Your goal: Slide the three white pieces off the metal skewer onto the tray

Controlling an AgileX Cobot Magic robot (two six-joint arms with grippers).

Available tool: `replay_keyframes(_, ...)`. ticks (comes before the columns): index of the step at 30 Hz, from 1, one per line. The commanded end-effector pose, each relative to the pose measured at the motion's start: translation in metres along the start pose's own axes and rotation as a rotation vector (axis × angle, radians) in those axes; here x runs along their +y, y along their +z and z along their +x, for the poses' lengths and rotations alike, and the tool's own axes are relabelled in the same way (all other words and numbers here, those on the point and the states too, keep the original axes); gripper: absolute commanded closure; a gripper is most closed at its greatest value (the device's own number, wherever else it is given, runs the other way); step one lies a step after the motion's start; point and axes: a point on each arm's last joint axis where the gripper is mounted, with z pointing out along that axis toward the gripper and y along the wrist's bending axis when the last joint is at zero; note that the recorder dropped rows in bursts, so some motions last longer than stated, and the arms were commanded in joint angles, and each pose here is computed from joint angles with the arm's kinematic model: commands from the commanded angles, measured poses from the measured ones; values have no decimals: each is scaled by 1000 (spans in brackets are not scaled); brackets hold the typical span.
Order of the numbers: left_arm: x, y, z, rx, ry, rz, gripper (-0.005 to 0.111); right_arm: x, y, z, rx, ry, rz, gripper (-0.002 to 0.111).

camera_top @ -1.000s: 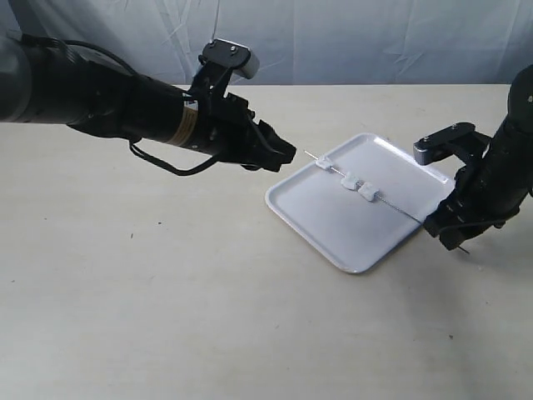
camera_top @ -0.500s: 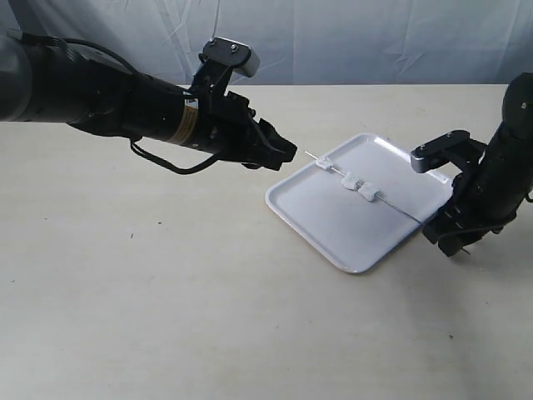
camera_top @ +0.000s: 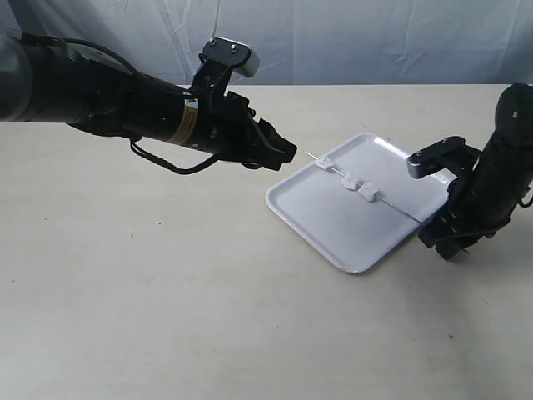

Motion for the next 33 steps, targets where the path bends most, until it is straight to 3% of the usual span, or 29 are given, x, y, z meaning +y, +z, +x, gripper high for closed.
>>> replay_keyframes(1, -1, 3, 0, 1, -10, 4, 69, 7, 5, -5, -6, -40, 6, 68)
replay_keyframes(13, -1, 3, 0, 2, -10, 6, 69, 15, 20, -9, 15, -68, 0, 70)
replay_keyframes(16, -1, 3, 0, 2, -8, 6, 69, 14, 20, -10, 8, -76, 13, 84)
replay_keyframes(17, -1, 3, 0, 2, -3, 6, 69, 14, 20, -10, 5, -74, 14, 100)
replay_keyframes(19, 0, 3, 0, 1, 29, -1, 69, 14, 20, -11, 1, -77, 19, 109)
replay_keyframes(29, 0, 3, 0, 0, 46, -5, 69, 18, 20, -11, 0, -16, -30, 109)
replay_keyframes(33, 2, 2, 0, -1, -42, -4, 69, 25, 9, -11, -17, 44, -104, 109)
